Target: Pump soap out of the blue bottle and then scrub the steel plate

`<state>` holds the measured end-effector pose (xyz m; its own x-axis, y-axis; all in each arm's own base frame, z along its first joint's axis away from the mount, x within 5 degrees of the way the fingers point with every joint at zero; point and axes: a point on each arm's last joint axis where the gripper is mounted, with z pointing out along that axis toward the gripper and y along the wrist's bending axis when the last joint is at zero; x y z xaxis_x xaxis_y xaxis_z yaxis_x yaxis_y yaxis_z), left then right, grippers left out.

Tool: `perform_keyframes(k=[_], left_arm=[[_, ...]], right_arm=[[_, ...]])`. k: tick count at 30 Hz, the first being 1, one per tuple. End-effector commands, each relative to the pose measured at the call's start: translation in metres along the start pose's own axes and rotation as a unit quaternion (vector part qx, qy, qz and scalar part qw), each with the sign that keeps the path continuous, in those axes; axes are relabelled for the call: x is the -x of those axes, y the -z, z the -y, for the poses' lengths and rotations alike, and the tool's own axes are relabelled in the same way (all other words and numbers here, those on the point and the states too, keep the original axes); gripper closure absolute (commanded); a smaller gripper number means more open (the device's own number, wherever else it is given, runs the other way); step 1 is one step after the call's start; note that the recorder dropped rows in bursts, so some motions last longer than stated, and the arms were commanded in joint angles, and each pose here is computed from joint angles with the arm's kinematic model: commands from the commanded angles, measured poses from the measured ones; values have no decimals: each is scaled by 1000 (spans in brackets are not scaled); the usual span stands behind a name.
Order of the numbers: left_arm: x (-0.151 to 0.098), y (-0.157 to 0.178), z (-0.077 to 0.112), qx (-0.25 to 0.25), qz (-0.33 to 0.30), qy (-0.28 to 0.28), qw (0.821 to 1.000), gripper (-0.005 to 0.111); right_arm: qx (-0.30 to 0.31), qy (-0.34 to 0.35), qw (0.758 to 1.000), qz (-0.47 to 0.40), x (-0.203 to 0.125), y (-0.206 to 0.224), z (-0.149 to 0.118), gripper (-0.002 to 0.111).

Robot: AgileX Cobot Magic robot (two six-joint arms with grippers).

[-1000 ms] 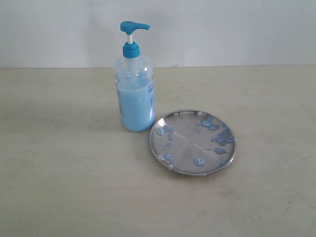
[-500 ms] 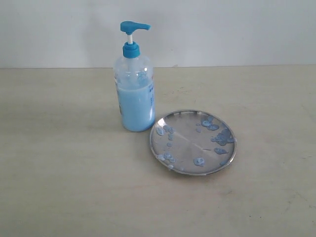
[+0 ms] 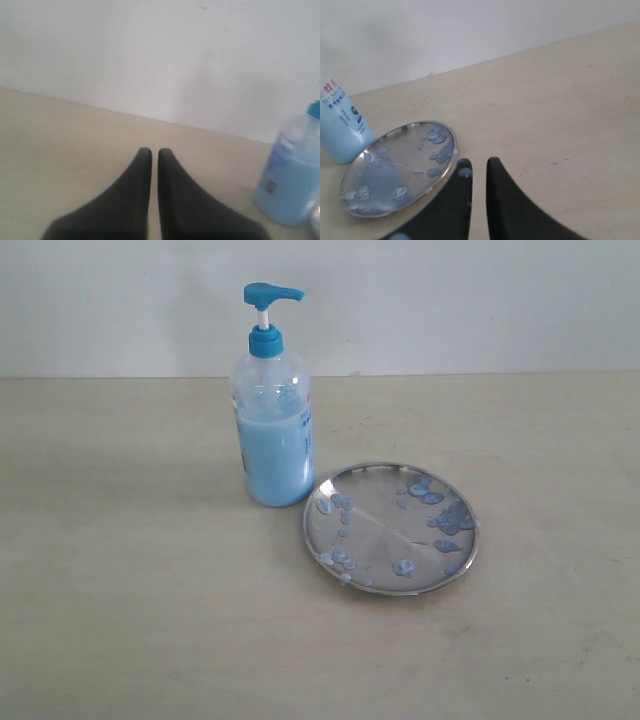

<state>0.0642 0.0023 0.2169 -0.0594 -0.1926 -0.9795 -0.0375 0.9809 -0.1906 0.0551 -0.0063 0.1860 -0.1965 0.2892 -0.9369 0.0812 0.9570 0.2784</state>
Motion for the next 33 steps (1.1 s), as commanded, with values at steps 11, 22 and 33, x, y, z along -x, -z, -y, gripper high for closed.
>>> perform_keyframes(k=[11, 22, 33], left_arm=[[-36, 10, -14, 69, -107, -137, 982, 102], [-32, 8, -8, 50, -74, 10, 996, 102], [-40, 10, -9, 56, -119, 14, 991, 102]], right_arm=[[2, 9, 1000, 7, 1, 0, 0, 109], [2, 9, 1000, 7, 1, 0, 0, 109], [2, 9, 1000, 7, 1, 0, 0, 109]])
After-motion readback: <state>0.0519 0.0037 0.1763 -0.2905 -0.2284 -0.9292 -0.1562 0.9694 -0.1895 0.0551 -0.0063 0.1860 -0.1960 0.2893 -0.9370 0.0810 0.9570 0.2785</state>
